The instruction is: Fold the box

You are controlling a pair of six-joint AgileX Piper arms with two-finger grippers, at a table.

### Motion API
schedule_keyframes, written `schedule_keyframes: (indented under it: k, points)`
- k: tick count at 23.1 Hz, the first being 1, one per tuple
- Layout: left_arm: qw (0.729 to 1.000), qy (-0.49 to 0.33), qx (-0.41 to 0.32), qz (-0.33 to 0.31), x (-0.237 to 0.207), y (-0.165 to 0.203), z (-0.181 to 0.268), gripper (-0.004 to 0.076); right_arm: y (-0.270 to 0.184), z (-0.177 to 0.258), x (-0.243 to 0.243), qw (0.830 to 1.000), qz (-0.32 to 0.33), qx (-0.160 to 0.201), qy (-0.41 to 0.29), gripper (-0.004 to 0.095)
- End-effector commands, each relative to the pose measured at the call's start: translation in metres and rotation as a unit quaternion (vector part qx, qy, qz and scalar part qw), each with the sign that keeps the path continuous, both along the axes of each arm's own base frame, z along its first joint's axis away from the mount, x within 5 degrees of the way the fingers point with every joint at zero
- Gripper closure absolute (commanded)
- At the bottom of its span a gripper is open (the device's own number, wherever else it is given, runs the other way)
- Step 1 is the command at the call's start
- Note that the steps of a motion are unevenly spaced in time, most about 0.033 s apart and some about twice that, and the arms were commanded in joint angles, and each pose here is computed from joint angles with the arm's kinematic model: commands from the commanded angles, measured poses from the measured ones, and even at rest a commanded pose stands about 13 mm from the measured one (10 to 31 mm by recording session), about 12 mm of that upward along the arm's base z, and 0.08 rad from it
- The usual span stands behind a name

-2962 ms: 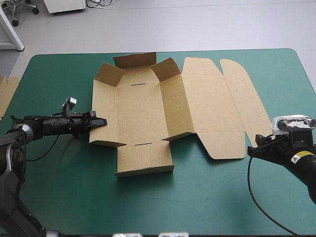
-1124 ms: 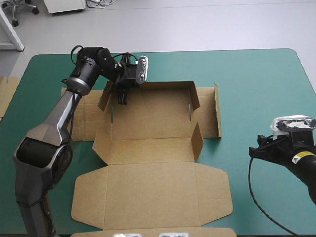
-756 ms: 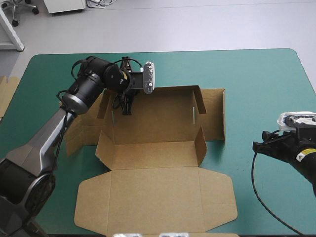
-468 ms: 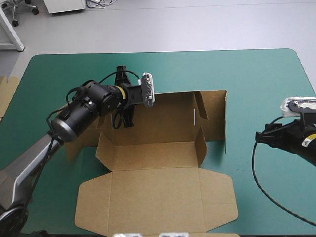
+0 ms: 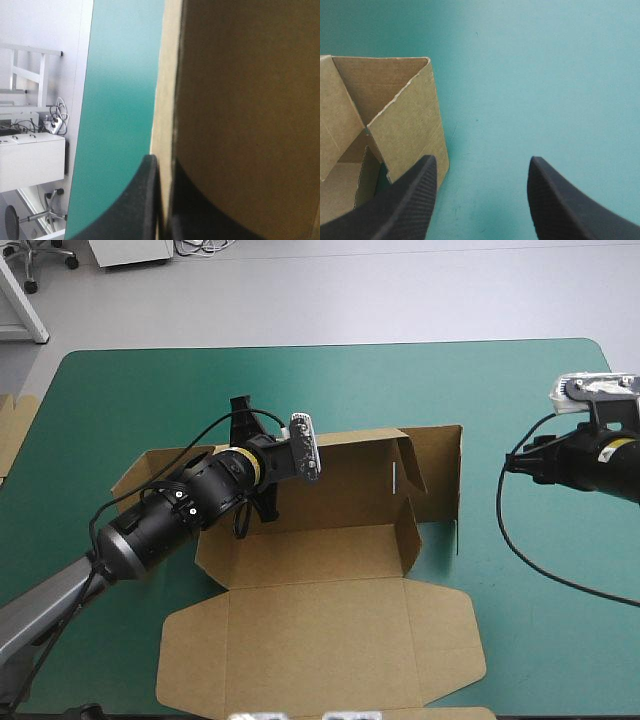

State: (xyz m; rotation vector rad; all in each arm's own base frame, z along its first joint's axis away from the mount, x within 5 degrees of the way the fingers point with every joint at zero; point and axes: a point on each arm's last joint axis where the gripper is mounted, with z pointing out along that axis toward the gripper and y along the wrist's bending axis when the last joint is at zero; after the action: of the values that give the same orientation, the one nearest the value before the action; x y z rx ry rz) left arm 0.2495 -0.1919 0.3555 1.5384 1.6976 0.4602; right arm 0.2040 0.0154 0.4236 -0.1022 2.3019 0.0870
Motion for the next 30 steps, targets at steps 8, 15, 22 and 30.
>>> schedule_keyframes:
  k: [8,15,22,30]
  points:
    - [0.998,-0.019,-0.048,0.019,-0.008,0.002,0.018,0.0734,0.004,0.027,0.034,1.000,0.020,0.011,-0.019,0.0399]
    - [0.978,-0.203,-0.007,-0.058,-0.003,-0.014,0.030,0.0734,0.005,0.038,0.069,0.999,0.022,0.005,-0.025,0.0399]
    - [0.971,-0.230,-0.001,-0.068,0.012,-0.028,0.018,0.0734,0.007,0.050,0.098,0.999,0.023,0.008,-0.039,0.0399]
    - [0.976,-0.208,-0.059,-0.001,0.014,-0.026,0.005,0.0734,-0.004,0.035,0.126,0.999,0.011,0.037,-0.023,0.0399]
